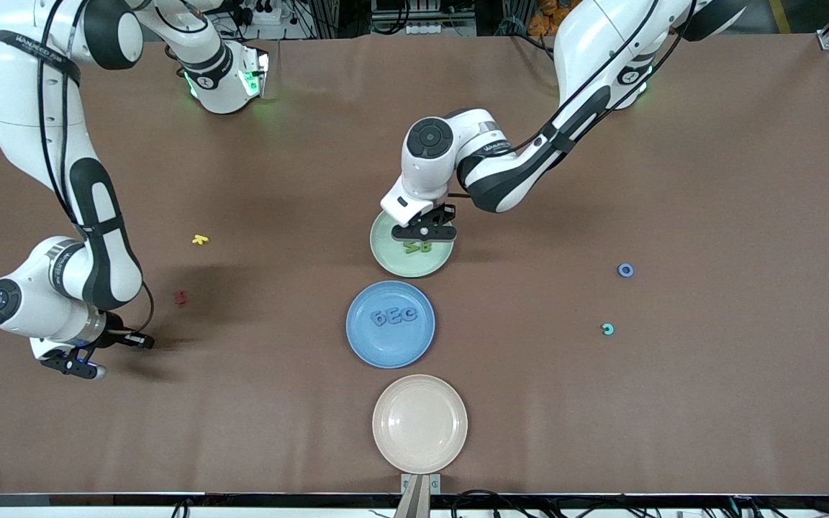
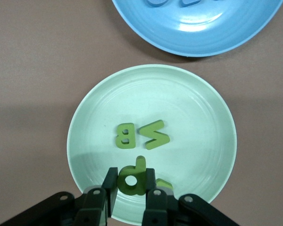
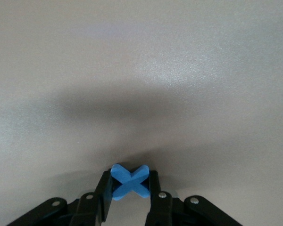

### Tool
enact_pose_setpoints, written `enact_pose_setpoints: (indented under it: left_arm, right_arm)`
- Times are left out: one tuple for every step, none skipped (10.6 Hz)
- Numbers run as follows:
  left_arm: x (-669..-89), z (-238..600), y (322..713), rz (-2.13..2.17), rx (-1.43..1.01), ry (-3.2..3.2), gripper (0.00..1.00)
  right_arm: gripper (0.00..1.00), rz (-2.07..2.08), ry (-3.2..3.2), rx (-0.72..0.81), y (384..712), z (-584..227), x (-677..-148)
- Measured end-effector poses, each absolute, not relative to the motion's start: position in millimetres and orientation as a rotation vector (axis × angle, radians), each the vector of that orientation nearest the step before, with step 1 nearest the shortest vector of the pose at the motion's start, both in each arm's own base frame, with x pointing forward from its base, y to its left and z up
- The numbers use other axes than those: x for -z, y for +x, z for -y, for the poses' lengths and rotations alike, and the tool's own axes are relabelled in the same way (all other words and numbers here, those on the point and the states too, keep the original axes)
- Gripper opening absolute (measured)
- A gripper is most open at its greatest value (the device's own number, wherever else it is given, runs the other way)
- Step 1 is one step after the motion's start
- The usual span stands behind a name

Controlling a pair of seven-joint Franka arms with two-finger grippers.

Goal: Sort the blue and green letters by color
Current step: 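Withdraw the left gripper while the right gripper places the blue x on blue plate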

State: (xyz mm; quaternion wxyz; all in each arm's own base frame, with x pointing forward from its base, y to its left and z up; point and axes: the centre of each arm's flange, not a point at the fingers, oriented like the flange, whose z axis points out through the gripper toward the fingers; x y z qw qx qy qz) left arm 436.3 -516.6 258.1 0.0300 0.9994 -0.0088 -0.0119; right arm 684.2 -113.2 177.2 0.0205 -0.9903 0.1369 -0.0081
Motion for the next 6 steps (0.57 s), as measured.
enact_pose_setpoints:
  left_arm:
    - [-256, 518, 435, -0.002, 0.042, 3.083, 0.27]
    - [-255, 521, 430, -0.026, 0.048, 3.084, 0.27]
    - [-253, 529, 420, -0.043, 0.056, 3.085, 0.27]
    - [-251, 538, 408, -0.053, 0.062, 3.087, 0.27]
    - [-249, 547, 396, -0.059, 0.068, 3.089, 0.27]
    - [-248, 551, 389, -0.059, 0.070, 3.091, 0.30]
  right_arm:
    - [0.36, -0.424, -3.071, 0.025, 684, 113, -177]
    - [0.36, -0.421, -3.070, 0.028, 685, 112, -178]
    - [0.35, -0.411, -3.068, 0.030, 687, 107, -179]
    - [0.35, -0.396, -3.064, 0.021, 690, 101, -183]
    - [0.35, -0.376, -3.061, 0.022, 695, 94, -189]
    - [0.35, -0.353, -3.061, 0.032, 700, 84, -194]
